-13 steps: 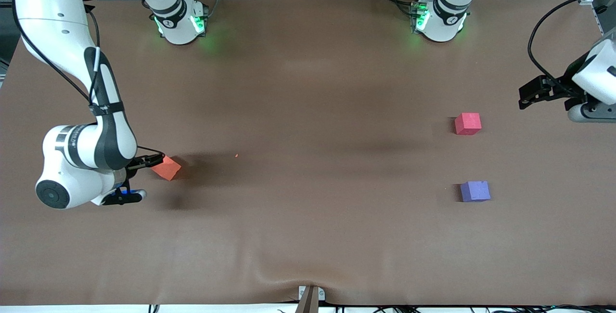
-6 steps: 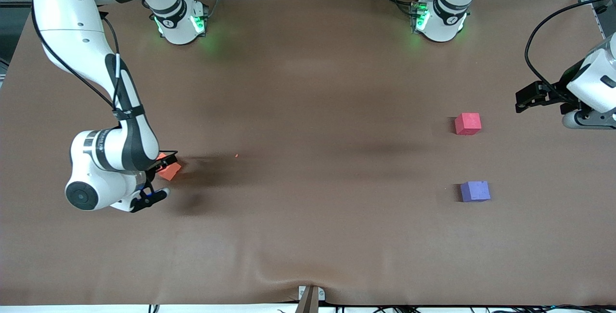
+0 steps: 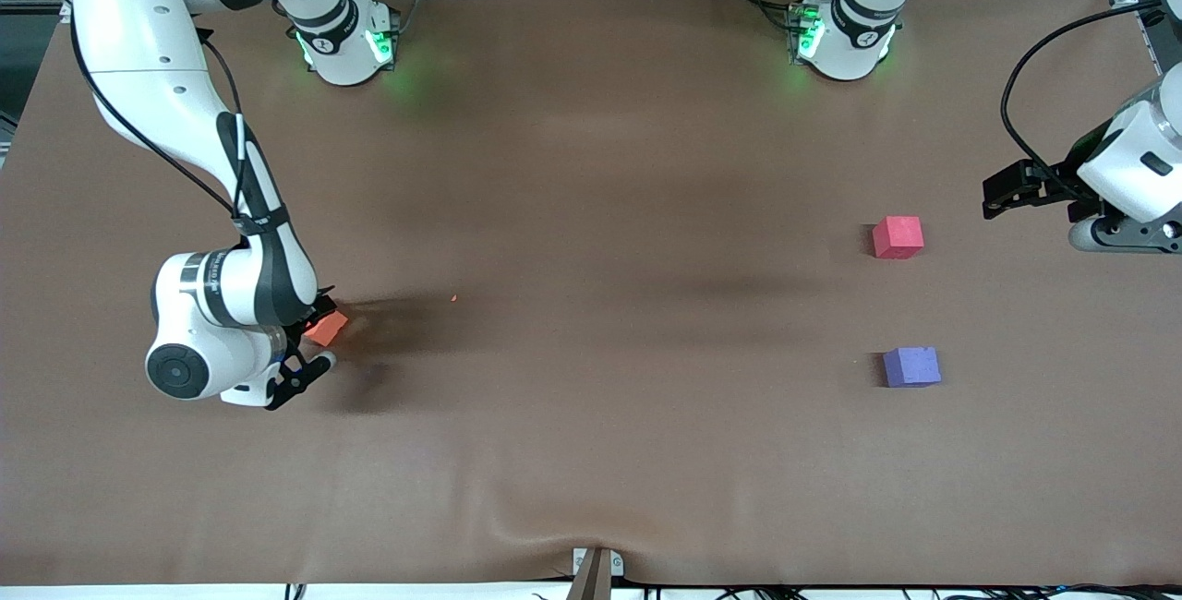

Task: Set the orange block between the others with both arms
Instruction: 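Reach the right gripper down to the orange cube and grasp it, then lift the orange cube with the right gripper toward the table middle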

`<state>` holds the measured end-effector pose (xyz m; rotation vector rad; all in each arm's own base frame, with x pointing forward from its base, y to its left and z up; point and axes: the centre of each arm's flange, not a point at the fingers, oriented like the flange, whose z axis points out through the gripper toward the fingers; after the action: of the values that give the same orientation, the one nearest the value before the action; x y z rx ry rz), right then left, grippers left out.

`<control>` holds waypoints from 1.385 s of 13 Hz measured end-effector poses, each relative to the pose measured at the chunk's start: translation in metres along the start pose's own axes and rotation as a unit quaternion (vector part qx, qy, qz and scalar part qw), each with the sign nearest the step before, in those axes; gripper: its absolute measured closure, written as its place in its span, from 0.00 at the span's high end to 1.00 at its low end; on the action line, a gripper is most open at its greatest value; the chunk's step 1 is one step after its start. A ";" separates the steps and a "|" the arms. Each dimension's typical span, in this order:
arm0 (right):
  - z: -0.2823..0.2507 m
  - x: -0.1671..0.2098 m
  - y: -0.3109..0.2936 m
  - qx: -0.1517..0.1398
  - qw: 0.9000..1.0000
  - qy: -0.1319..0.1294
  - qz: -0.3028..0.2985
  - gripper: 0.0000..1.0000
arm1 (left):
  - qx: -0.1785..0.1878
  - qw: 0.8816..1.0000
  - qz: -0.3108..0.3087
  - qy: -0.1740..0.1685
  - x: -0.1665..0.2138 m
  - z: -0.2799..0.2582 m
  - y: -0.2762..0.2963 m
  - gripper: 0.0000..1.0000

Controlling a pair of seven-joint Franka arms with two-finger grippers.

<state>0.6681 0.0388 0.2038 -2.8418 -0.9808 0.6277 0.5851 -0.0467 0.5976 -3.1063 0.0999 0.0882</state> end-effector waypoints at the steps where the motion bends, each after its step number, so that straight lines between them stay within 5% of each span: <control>1: 0.004 0.000 -0.002 0.001 1.000 -0.004 -0.004 1.00 | 0.000 1.000 -0.001 0.000 0.000 0.000 -0.001 1.00; 10: 0.022 0.002 -0.012 0.006 1.000 -0.016 -0.013 1.00 | 0.048 0.999 0.025 0.003 0.014 0.017 0.016 1.00; 14: 0.011 0.006 -0.010 -0.004 1.000 -0.002 -0.013 0.65 | 0.046 0.997 0.046 0.043 0.017 -0.005 0.044 1.00; 16: -0.010 0.016 -0.018 -0.012 1.000 0.022 -0.010 0.63 | 0.046 0.997 0.046 0.050 0.017 -0.012 0.044 1.00; 18: -0.030 0.034 -0.049 0.017 0.998 0.059 0.025 0.59 | 0.045 0.996 0.051 0.050 0.016 -0.012 0.048 1.00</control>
<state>0.6760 0.1005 0.2292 -2.8439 -0.8735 0.4699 0.5989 -0.0961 0.6075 -3.0138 0.2565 -0.0685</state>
